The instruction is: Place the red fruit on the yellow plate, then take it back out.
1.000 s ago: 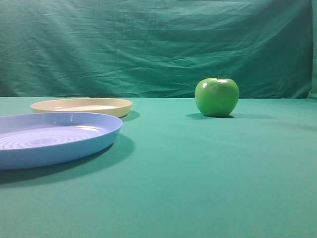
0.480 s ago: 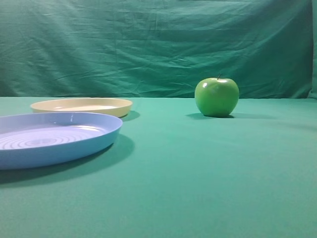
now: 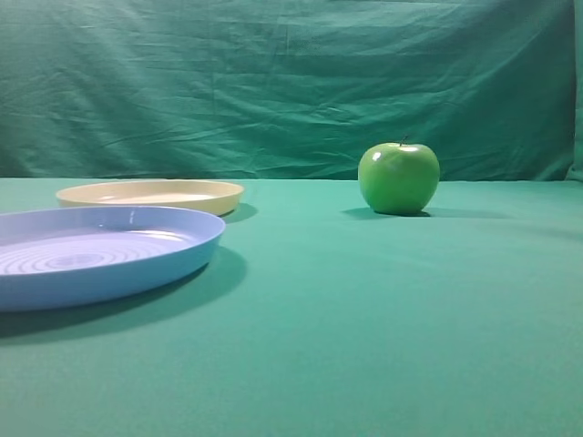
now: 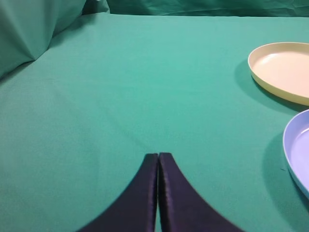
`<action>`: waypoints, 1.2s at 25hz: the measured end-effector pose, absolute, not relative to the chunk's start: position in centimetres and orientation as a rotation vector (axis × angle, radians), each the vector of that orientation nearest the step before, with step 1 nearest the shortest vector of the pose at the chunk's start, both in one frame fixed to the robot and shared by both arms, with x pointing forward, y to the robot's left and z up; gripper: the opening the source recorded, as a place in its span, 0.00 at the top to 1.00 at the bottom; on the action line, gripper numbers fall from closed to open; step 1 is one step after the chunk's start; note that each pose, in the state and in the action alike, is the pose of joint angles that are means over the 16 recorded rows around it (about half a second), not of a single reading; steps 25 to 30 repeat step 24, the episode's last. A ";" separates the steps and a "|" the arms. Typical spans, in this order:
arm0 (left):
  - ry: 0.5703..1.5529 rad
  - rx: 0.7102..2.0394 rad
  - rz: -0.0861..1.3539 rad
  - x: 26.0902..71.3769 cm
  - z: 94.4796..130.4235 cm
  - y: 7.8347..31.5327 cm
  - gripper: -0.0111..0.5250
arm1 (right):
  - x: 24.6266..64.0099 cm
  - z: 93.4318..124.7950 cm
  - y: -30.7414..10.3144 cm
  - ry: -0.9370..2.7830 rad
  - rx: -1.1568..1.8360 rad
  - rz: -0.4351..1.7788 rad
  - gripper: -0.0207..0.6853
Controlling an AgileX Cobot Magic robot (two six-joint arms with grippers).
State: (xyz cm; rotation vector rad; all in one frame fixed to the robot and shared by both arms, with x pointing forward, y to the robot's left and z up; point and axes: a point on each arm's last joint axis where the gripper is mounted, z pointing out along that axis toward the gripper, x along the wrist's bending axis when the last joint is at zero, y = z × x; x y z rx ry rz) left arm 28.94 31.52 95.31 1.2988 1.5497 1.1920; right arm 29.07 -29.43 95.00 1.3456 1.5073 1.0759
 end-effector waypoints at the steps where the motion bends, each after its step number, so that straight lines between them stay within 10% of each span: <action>1: 1.550 1.299 1.192 28.9 95.3 31.5 0.98 | 29.1 94.9 -29.4 1.509 1.347 1.075 0.97; 30: 1.550 1.299 1.192 28.9 95.3 31.5 0.98 | 29.1 94.5 -29.4 1.531 1.346 1.056 0.97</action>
